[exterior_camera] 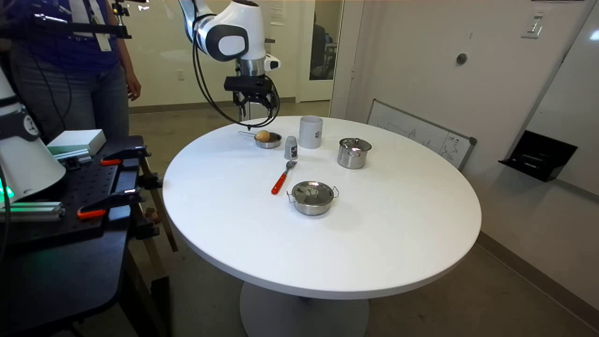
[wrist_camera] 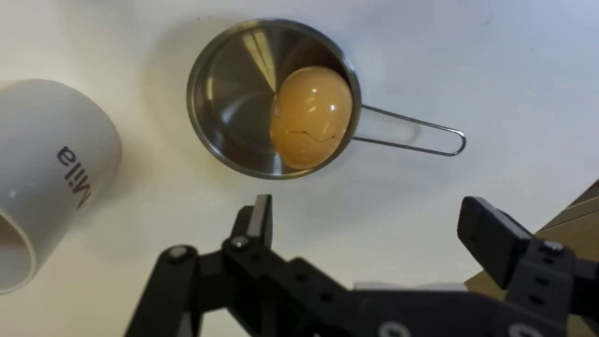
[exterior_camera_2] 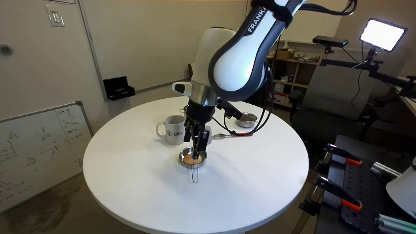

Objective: Take the egg out of the pan and place it on the table

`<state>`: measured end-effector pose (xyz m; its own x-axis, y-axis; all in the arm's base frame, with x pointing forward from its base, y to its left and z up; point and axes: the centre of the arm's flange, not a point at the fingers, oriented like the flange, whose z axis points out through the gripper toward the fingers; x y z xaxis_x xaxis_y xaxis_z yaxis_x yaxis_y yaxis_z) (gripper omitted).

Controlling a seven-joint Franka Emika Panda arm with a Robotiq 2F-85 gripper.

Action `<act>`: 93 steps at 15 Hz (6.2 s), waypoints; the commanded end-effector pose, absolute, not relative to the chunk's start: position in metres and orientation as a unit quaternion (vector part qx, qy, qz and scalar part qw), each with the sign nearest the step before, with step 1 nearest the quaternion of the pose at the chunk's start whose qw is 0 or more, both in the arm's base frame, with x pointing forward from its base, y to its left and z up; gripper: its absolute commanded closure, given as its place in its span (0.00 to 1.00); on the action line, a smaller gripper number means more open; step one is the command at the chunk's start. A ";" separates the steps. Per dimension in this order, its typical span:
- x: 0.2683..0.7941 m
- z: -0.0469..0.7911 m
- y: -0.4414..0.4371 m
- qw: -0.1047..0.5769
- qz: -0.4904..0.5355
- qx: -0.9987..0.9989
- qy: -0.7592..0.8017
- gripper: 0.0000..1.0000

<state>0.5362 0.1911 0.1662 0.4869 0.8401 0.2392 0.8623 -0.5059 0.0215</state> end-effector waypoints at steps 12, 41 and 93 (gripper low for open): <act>0.570 0.141 0.191 0.007 -0.116 -0.869 -0.481 0.00; 0.555 0.117 0.181 -0.003 -0.074 -0.890 -0.450 0.23; 0.560 0.119 0.193 0.027 -0.037 -0.887 -0.459 0.04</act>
<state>0.5548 0.1916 0.1204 0.5788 0.8095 0.0985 0.8132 -0.5820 0.0043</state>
